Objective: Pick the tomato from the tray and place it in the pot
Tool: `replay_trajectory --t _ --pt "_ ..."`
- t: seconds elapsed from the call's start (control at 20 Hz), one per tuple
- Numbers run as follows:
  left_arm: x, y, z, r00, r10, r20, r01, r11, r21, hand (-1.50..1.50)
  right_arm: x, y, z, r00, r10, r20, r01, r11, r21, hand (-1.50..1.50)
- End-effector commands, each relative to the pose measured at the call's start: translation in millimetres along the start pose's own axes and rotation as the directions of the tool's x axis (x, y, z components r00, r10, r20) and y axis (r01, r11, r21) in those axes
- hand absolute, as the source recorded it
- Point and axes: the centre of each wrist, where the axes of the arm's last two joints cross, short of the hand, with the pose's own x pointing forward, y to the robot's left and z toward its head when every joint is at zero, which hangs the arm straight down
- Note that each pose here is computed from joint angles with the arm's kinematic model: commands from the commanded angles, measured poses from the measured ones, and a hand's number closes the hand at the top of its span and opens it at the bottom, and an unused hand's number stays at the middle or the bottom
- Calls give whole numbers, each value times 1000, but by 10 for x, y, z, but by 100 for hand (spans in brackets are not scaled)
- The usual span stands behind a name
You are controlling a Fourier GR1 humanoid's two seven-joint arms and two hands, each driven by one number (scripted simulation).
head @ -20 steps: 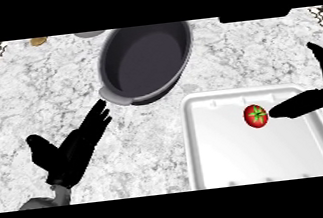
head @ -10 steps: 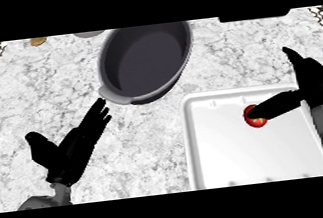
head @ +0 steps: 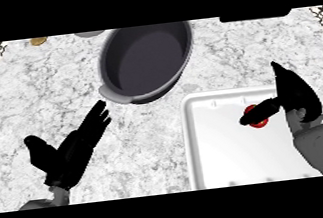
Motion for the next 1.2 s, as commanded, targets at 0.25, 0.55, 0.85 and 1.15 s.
replay_trajectory --t 0.25,0.55,0.85,1.15 --pt "14 -18 2 1000 6 15 -6 1000 19 0 -83 275 -68 976 41 -213 -43 999 -3 -150" --pt "-13 21 -1 1000 -8 7 8 1000 16 0 -225 303 -153 971 62 -230 -59 998 22 -150" --pt "157 82 5 1000 -9 8 9 1000 -4 0 18 485 -142 965 78 -252 -73 997 28 -150" --pt "-111 -70 98 1000 -5 8 5 1000 16 0 -258 373 -212 962 76 -263 -68 997 39 -150"
